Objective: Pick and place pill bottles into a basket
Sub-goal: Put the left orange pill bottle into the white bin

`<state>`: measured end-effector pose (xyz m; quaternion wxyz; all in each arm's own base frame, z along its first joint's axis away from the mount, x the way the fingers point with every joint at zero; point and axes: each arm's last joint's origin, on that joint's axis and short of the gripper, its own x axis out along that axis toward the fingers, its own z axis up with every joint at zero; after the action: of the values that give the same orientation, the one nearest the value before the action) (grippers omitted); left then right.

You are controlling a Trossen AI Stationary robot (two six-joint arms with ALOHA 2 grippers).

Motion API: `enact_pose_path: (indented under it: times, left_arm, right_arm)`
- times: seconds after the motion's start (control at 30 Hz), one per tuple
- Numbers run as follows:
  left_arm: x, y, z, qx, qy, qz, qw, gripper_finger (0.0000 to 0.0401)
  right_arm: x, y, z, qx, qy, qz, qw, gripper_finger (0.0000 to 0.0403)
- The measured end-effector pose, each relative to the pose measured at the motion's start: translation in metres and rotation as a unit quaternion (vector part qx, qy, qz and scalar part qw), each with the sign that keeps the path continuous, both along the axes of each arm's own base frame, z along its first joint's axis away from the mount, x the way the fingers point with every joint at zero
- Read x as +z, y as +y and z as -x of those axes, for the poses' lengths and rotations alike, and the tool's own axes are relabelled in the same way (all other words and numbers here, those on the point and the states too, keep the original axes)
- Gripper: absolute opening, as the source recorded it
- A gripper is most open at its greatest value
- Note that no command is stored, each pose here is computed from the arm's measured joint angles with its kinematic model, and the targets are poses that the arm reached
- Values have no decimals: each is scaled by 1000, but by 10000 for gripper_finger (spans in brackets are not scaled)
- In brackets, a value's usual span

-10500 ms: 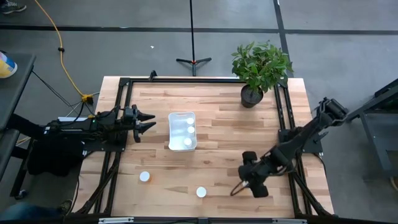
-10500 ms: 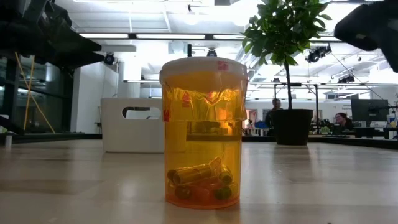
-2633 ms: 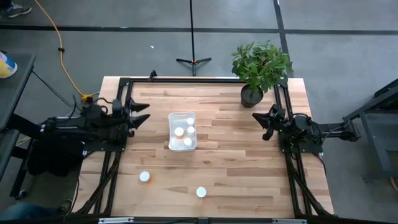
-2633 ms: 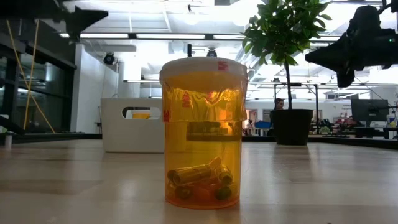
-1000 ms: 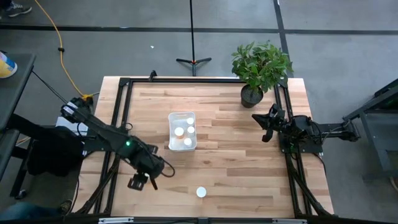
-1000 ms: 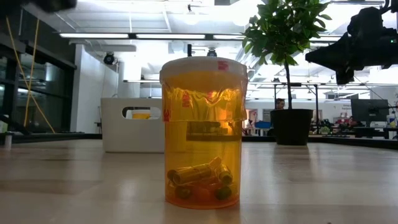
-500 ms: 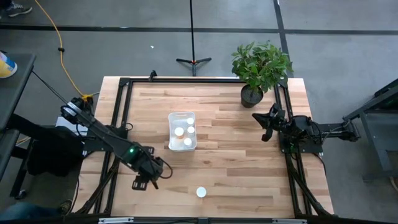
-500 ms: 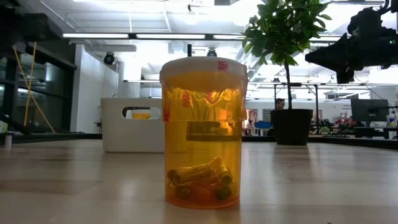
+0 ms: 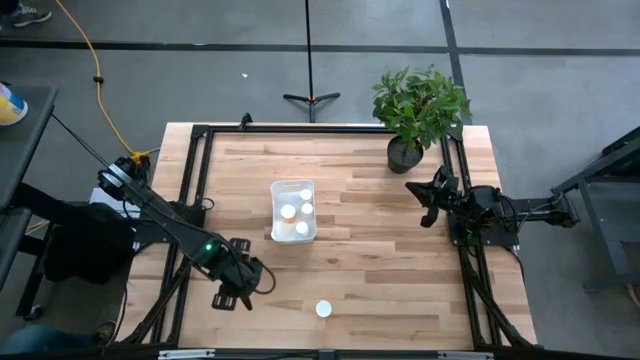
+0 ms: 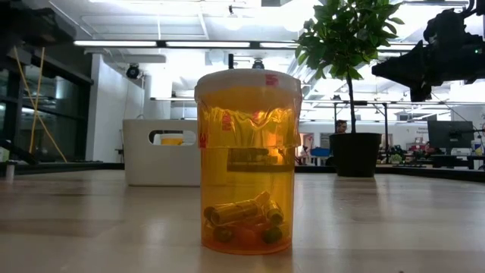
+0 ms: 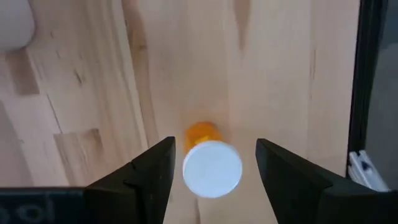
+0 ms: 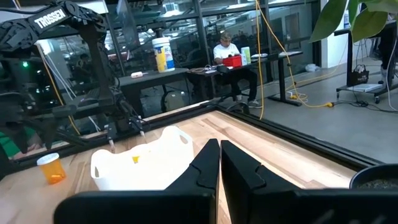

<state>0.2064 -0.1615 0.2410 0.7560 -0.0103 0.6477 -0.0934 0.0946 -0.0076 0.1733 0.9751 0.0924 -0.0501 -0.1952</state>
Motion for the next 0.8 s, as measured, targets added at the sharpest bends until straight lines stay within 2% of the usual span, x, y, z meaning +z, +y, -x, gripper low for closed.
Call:
enact_pose_path:
  times: [0.33,0.67,0.8]
  left_arm:
    - [0,-2,0,-49,-3,8,999,276]
    - [-16,-7,-7,-55,20,-7,998,382]
    - [-27,-8,-9,-57,48,-33,997,398]
  right_arm:
    - [0,0,0,-1,4,10,1000,7]
    - [0,0,0,-1,5,11,1000,7]
    - [0,0,0,-1,5,11,1000,7]
